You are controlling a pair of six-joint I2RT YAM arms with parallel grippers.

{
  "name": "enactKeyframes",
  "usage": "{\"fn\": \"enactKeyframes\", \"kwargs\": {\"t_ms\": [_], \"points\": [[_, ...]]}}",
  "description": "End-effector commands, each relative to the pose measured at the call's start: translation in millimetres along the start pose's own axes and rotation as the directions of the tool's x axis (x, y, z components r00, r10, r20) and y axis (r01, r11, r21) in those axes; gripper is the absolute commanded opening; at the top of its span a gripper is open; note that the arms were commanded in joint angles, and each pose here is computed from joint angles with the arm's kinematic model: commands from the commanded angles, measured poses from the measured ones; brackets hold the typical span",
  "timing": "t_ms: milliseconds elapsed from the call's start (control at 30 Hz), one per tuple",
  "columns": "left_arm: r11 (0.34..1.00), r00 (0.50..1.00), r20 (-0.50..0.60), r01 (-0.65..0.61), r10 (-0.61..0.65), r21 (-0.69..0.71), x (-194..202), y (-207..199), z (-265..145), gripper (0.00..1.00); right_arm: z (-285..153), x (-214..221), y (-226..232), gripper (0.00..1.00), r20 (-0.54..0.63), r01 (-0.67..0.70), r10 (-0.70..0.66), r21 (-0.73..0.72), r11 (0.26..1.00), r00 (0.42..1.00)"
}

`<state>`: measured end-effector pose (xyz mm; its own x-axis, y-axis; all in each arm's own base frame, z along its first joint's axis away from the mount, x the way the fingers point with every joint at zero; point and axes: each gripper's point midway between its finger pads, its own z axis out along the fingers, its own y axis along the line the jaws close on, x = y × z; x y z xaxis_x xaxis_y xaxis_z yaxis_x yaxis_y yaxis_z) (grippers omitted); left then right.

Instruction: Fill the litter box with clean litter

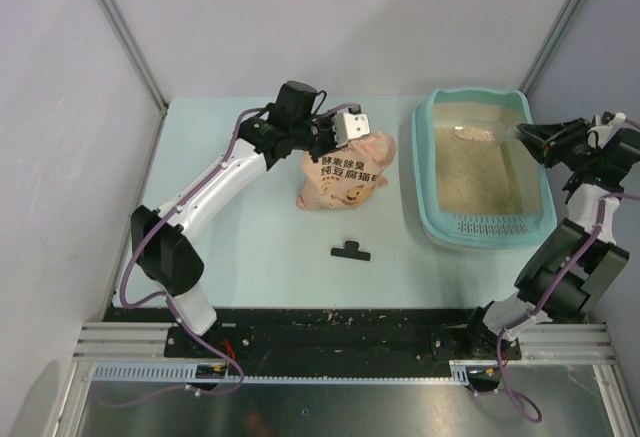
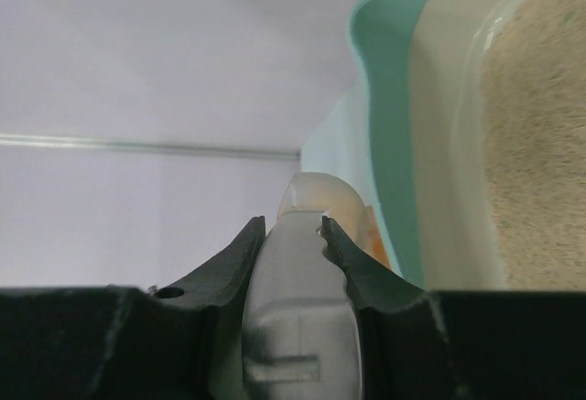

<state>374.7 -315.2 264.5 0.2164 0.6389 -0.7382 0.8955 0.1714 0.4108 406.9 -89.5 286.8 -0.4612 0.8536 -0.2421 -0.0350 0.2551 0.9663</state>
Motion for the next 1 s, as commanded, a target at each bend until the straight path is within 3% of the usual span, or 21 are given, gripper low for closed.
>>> {"fn": "enactKeyframes", "kwargs": {"t_ms": [0,33,133,367,600,767,867,900,967], "points": [[0.996,0.980,0.182,-0.076,0.084,-0.051,-59,15,-15,0.00,-25,-8,6,0.00,0.143,0.150,-0.171,0.144,0.978,0.975],[0.996,0.978,0.187,-0.079,0.087,-0.049,-61,13,-17,0.00,-32,-6,11,0.00,0.158,0.226,-0.254,0.177,0.958,0.954],[0.996,0.979,0.186,-0.083,0.087,-0.033,-57,5,-18,0.00,-51,-14,6,0.00,0.244,0.243,-0.327,0.319,0.916,0.913],[0.996,0.978,0.193,-0.090,0.084,0.018,-51,-14,-18,0.00,-104,-33,-7,0.00,0.364,0.166,-0.370,0.484,0.859,0.855],[0.994,0.975,0.205,-0.096,0.084,0.049,-51,-26,-16,0.00,-134,-17,-11,0.00,0.303,0.197,-0.473,0.633,0.749,0.827],[0.998,0.973,0.229,-0.038,0.026,0.048,-64,-21,-20,0.00,-110,-22,-15,0.00,0.221,0.281,-0.574,0.701,0.656,0.788],[0.998,0.969,0.245,-0.033,0.018,0.054,-70,-21,-22,0.01,-70,-43,-3,0.00,0.138,0.418,-0.718,0.732,0.538,0.683],[0.998,0.969,0.245,-0.030,0.016,0.050,-71,-19,-23,0.01,-60,-58,15,0.00,0.160,0.454,-0.771,0.728,0.514,0.616],[0.998,0.970,0.244,-0.026,0.012,0.052,-71,-21,-22,0.01,-37,-73,11,0.00,0.127,0.489,-0.805,0.736,0.469,0.580]]}}
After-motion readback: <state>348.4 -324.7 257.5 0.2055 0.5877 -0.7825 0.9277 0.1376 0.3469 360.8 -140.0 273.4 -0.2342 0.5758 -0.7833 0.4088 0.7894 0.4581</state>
